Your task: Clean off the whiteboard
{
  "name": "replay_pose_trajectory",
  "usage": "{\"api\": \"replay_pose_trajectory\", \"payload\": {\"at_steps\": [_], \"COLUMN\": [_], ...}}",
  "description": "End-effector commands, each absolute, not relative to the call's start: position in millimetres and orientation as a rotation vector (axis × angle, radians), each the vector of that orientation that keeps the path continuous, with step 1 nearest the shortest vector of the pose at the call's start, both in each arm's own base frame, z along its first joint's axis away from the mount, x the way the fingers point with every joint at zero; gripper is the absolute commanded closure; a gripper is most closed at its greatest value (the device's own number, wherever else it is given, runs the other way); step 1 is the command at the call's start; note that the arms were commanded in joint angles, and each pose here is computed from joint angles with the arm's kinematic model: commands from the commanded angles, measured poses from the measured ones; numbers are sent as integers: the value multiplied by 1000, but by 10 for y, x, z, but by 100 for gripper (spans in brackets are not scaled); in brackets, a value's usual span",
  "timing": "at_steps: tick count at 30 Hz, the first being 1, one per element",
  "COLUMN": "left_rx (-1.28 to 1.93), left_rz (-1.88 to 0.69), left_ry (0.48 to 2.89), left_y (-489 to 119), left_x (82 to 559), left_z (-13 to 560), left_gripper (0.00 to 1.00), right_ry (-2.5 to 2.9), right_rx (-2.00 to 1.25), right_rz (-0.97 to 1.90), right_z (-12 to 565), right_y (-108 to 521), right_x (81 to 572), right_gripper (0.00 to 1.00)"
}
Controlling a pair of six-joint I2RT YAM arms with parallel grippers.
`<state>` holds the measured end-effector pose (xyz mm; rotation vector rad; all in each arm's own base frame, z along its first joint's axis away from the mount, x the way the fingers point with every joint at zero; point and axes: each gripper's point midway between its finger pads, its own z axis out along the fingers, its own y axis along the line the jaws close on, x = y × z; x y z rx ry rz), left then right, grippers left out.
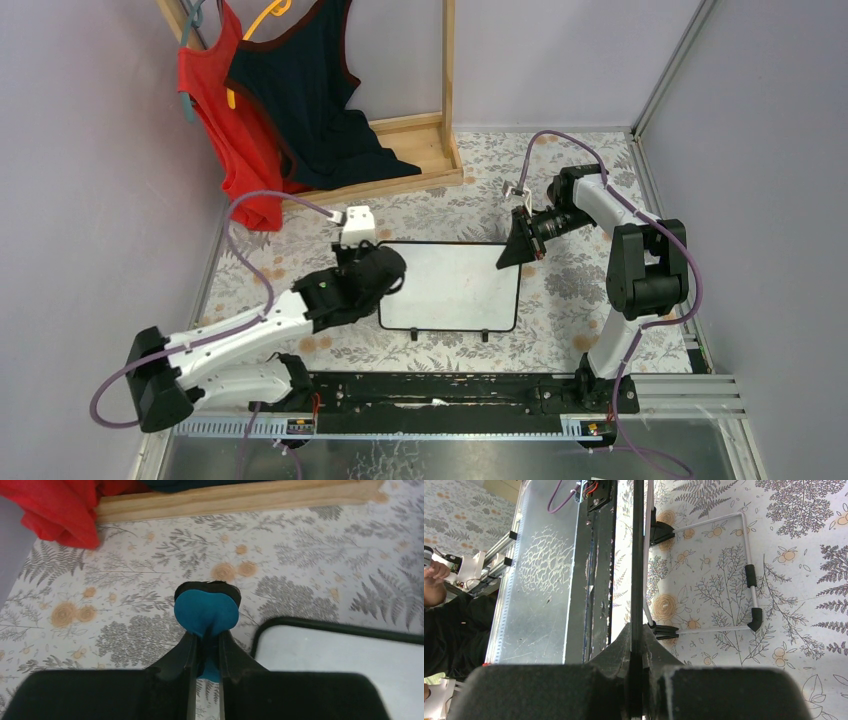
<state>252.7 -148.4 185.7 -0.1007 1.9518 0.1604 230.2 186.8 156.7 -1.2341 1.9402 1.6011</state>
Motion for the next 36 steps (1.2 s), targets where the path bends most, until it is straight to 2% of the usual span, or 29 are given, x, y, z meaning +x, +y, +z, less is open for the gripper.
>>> {"api": "replay_pose_trajectory", "payload": {"at_steps": [1, 5, 12, 19, 27, 36], "left_rx": [-199, -208, -206, -289, -316, -329], "left_rz": [88, 96, 94, -61, -186, -197], "left_ry": [1878, 1871, 1958, 2053, 2256, 2441], "left_y": [-1289, -1126, -1082, -838, -680, -692], "left_x": [2644, 2689, 2870, 3252, 3662, 3703], "left_z": [2144, 2238, 2061, 1940, 1467, 1054], "left_gripper": [100, 100, 99, 98, 99, 96], "right_ry": [1997, 1998, 1997, 1998, 1996, 1991], "right_rx": [-1180, -1177, -1180, -1181, -1183, -1190], "right_rz": [1690, 1694, 1690, 1690, 1687, 1680], "right_z": [1652, 1647, 1659, 1656, 1664, 1669], "right_y": [1901, 1903, 1900, 1897, 1900, 1896], "right_x": [2169, 2178, 2168, 2164, 2170, 2170], "right_gripper": [100, 100, 100, 100, 100, 100]}}
